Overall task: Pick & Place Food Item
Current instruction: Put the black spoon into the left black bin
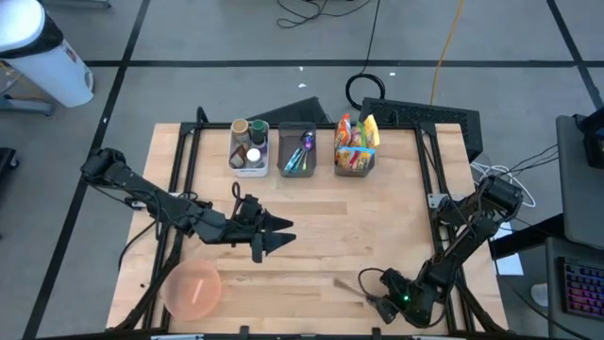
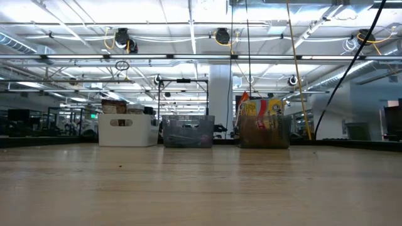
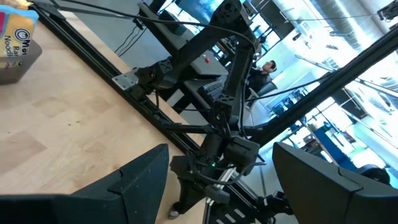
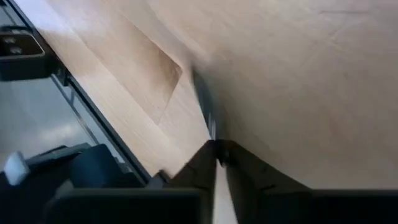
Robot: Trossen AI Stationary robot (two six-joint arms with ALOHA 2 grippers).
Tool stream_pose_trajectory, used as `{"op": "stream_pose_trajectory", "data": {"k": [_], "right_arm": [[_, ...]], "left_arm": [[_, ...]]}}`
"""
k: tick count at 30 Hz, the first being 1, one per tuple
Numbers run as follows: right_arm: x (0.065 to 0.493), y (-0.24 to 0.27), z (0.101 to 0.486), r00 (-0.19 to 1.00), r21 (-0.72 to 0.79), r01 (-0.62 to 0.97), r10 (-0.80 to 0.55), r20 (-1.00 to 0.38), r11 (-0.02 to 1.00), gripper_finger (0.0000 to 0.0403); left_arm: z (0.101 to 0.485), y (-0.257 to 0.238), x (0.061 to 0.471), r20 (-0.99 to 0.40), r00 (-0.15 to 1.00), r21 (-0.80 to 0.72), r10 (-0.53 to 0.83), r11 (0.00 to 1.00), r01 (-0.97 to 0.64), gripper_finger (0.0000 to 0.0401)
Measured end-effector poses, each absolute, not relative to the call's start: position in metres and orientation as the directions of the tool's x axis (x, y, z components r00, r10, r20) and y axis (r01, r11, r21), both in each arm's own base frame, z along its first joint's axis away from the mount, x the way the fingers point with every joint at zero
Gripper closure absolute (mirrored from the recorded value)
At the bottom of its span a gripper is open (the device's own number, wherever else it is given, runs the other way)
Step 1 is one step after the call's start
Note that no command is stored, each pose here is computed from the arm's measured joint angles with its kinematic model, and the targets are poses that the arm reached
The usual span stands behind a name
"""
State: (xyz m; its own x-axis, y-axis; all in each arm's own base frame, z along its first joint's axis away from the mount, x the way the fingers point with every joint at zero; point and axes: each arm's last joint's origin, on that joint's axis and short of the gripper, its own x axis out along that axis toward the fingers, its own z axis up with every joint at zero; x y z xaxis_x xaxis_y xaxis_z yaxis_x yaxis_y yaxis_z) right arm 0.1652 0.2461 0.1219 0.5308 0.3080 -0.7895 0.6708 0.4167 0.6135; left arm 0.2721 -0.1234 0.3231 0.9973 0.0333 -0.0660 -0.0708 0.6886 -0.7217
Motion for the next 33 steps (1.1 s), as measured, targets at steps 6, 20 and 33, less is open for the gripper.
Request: {"op": "stream_pose_trajectory", "data": {"k": [6, 20, 33], "right_arm": [[0.166, 0.246, 0.122, 0.535, 0.619, 0.639, 0.313, -0.784, 0.457, 0.0396], [0.177, 0.227, 0.180, 0.685, 0.757, 0.440, 0.364, -0.630, 0.483, 0.0402], [0.196, 0.170, 0.247, 0.809, 0.857, 0.247, 0.390, -0.439, 0.453, 0.0402]], "left_arm": [[0.323, -0.123, 0.272, -0.067, 0.997, -0.720, 0.036, 0.690, -0.074, 0.0105], [0.324, -0.124, 0.272, -0.054, 0.998, -0.734, 0.024, 0.677, -0.056, 0.0105], [0.399, -0.123, 0.277, -0.130, 0.989, -0.461, 0.066, 0.879, -0.119, 0.0105]]}}
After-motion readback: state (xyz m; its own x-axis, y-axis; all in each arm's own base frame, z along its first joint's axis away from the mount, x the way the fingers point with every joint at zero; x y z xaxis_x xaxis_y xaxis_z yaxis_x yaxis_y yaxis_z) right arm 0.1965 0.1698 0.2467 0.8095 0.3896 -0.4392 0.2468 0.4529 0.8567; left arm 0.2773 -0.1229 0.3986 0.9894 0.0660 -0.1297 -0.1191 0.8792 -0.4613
